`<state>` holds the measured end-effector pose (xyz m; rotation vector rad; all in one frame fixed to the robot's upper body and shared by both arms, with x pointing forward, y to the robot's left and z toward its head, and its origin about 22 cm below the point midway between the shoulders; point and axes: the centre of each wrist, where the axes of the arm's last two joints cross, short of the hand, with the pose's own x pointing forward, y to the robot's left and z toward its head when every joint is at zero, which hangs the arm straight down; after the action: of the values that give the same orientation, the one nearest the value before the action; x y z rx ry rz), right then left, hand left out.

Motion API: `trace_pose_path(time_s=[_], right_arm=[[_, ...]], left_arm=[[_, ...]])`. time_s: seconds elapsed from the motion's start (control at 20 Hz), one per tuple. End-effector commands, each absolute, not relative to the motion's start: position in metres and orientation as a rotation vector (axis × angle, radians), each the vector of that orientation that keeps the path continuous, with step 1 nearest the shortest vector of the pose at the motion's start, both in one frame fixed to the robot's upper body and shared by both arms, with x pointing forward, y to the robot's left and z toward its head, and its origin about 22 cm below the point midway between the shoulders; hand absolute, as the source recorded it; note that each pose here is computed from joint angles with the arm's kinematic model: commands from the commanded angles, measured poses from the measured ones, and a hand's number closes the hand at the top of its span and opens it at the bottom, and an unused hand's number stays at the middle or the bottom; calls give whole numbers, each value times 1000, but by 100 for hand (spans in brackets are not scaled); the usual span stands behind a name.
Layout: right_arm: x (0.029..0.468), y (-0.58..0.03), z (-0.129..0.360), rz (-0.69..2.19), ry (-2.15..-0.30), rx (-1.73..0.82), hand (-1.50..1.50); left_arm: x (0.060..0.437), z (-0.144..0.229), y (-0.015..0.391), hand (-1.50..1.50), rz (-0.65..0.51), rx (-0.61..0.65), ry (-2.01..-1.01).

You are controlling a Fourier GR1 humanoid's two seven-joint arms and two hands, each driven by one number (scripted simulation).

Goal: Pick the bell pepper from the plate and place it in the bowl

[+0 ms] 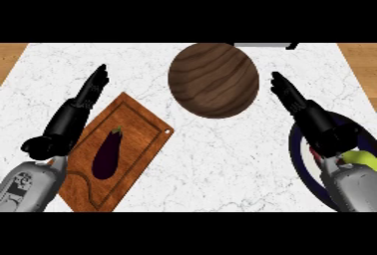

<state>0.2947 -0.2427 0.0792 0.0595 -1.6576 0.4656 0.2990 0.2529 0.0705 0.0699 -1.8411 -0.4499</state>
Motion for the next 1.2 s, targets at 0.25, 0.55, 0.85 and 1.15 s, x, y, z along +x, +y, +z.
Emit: trace_pose_path(time_s=[0.25,0.55,0.85,1.15], right_arm=[[242,-169,86,1009,-1673,965,-150],[222,-265,99,1057,-2217,445,-150],[196,-352,101,1299,-2245,272,-150],[168,-400,137,1437,-2162,-146,-150]], left_arm=[[308,82,301,0,-94,238,-1839],[292,74,335,0,51,280,-1766],[280,75,346,0,56,286,-1762],[279,77,341,0,63,280,-1770]])
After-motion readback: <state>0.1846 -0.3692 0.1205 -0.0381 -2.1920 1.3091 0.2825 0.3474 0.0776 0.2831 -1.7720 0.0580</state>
